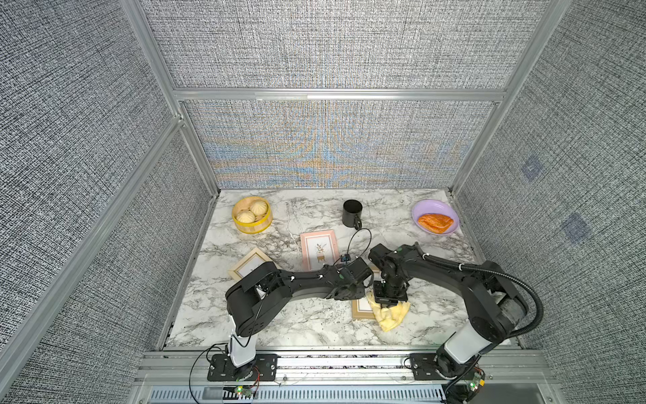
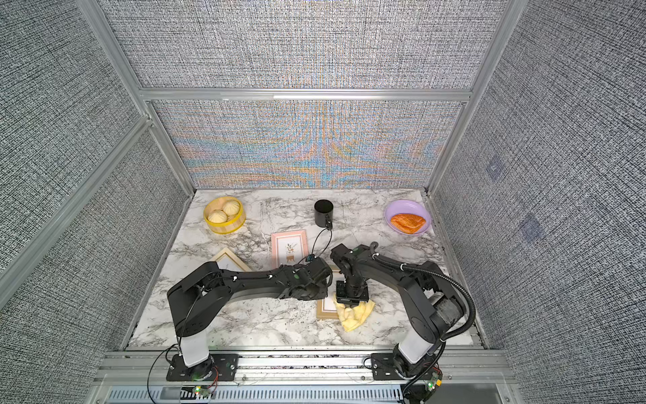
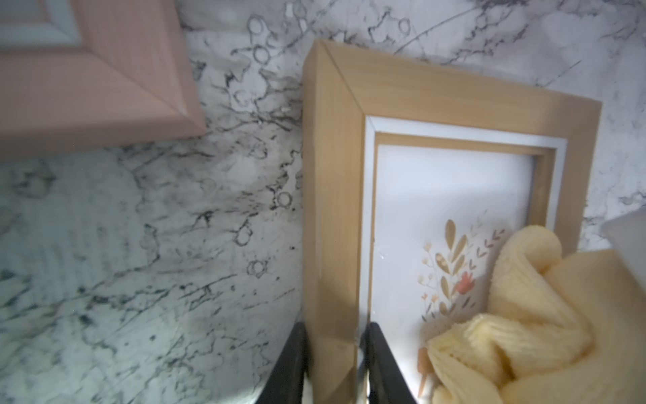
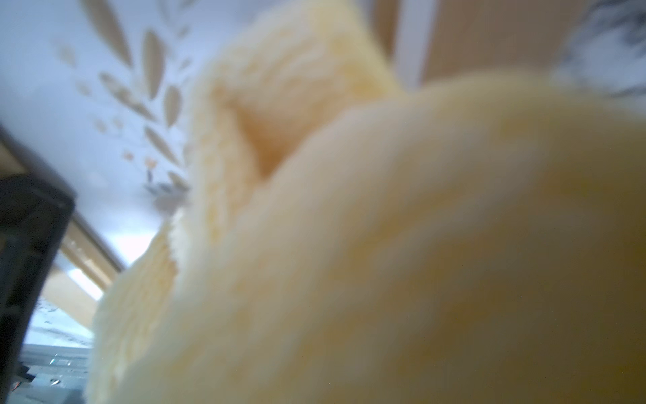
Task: Wipe the picture frame with a cloth
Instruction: Wipe the dirt from the picture frame, then adjust the cleaning item, then wipe the dirt from the picture frame.
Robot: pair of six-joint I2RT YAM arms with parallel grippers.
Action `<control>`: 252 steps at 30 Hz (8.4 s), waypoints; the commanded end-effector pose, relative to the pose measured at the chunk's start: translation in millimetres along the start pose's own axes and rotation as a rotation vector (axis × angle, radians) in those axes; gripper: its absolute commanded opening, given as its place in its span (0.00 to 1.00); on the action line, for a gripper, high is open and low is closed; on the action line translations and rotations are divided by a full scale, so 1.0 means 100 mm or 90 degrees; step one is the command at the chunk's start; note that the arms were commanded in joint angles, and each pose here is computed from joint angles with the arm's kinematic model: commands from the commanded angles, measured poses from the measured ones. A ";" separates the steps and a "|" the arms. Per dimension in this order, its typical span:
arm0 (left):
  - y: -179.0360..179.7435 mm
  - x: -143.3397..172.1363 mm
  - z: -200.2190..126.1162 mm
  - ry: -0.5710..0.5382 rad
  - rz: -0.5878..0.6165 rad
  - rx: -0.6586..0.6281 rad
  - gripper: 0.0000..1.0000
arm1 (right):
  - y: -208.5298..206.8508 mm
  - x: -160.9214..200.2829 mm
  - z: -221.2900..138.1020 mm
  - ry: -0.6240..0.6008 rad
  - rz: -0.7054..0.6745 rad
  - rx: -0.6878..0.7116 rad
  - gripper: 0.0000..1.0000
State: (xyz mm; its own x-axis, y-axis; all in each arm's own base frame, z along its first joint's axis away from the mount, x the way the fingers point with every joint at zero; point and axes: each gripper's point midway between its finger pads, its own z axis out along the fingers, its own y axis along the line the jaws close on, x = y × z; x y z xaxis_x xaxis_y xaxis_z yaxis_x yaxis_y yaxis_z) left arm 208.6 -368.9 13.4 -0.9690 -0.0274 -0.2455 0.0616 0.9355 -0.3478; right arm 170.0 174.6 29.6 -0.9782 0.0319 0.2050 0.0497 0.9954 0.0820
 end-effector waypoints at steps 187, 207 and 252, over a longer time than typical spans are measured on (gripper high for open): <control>-0.22 -1.12 -1.62 -0.130 0.007 0.192 0.00 | 0.31 -0.38 -1.59 -0.180 -0.007 -0.456 0.59; -0.10 -1.14 -1.38 -0.115 0.027 0.123 0.00 | 0.09 -0.32 -1.19 -0.208 -0.016 -0.334 0.72; -0.89 -0.70 0.40 0.066 0.183 0.071 0.08 | -0.62 -0.30 0.32 -0.083 0.069 -0.036 0.09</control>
State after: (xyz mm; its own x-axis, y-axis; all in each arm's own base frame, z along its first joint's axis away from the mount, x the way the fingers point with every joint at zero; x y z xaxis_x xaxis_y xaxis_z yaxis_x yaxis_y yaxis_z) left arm 289.6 -467.0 38.9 -0.9263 0.2290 -0.2994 0.3399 0.8508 -0.4009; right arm 205.5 148.4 8.6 -0.9904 0.1248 0.0586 0.1368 0.9430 0.3035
